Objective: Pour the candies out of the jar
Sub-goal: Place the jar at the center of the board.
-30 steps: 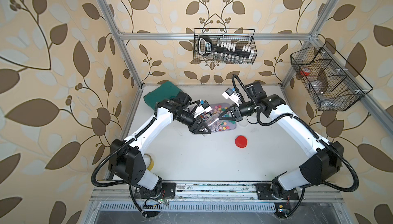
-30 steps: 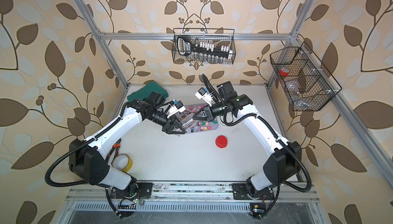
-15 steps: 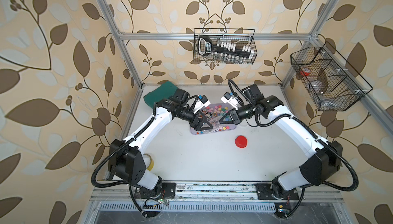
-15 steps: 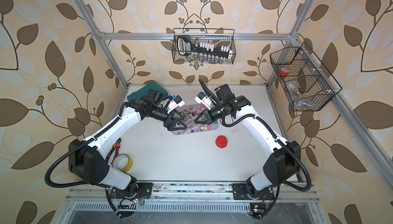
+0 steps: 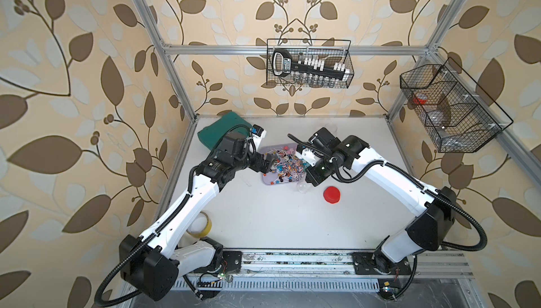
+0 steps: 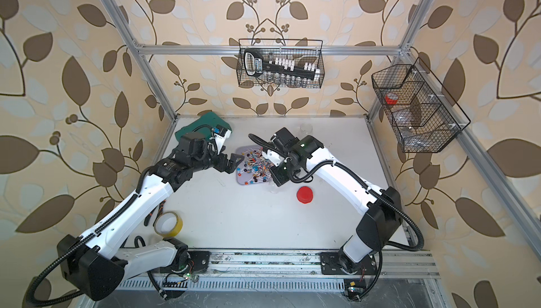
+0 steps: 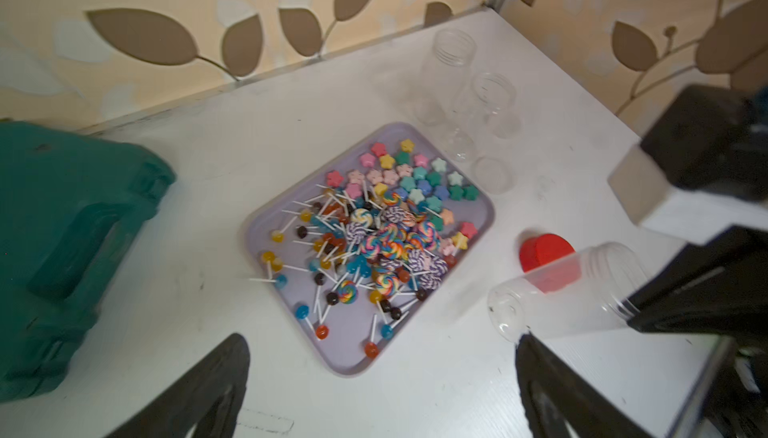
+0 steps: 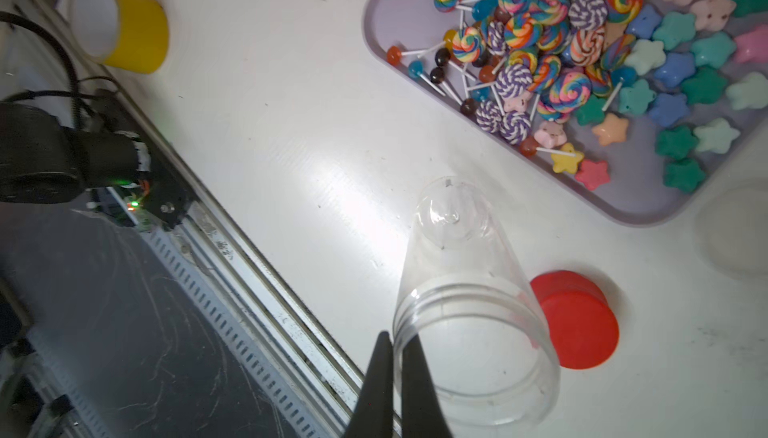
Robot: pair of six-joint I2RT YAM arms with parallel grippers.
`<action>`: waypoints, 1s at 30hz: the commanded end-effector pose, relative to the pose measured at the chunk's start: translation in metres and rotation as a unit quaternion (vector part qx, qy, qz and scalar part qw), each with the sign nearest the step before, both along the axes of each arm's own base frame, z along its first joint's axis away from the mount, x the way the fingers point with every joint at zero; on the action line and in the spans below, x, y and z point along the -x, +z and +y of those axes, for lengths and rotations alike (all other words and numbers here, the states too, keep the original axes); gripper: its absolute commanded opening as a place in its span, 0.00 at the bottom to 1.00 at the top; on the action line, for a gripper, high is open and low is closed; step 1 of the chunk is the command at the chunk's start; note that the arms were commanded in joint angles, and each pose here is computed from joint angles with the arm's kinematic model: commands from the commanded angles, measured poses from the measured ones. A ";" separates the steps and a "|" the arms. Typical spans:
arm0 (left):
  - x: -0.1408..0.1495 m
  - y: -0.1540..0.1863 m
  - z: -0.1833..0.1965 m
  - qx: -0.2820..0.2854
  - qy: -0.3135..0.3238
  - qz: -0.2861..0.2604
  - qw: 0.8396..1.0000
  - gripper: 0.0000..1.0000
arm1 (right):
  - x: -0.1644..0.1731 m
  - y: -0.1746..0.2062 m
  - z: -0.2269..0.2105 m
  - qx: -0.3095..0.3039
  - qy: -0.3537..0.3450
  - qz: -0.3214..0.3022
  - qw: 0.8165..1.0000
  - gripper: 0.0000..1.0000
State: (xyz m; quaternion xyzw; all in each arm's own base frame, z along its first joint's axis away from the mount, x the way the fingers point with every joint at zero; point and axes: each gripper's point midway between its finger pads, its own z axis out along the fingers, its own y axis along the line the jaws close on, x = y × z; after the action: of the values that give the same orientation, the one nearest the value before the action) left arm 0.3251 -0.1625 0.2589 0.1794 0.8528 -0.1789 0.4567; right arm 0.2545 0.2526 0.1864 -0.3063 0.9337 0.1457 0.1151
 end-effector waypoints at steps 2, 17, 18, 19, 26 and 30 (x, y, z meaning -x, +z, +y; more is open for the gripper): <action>-0.014 0.013 0.043 0.014 0.143 -0.045 0.989 0.99 | 0.011 -0.030 -0.019 0.102 -0.002 -0.009 0.995 0.00; -0.013 -0.010 0.063 -0.013 0.194 -0.024 0.981 0.99 | 0.019 -0.067 -0.008 0.108 0.005 0.007 0.994 0.00; -0.013 -0.011 0.063 -0.017 0.193 -0.026 0.981 0.99 | 0.021 -0.069 -0.008 0.107 0.006 0.010 0.994 0.00; -0.012 -0.011 0.065 -0.020 0.196 -0.028 0.980 0.99 | 0.022 -0.071 -0.008 0.106 0.007 0.012 0.994 0.00; -0.011 -0.016 0.069 -0.041 0.193 -0.039 0.979 0.99 | 0.020 -0.073 -0.007 0.106 0.010 0.008 0.994 0.16; -0.013 -0.017 0.074 -0.052 0.205 -0.045 0.976 0.99 | 0.014 -0.063 -0.008 0.106 0.007 -0.010 0.994 0.27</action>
State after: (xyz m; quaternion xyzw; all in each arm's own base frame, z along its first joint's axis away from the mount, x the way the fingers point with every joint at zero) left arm 0.3340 -0.0992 0.2295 0.0429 0.8726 -0.0513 0.4838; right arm 0.2389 0.2471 0.1227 -0.3221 0.9411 0.0551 0.0869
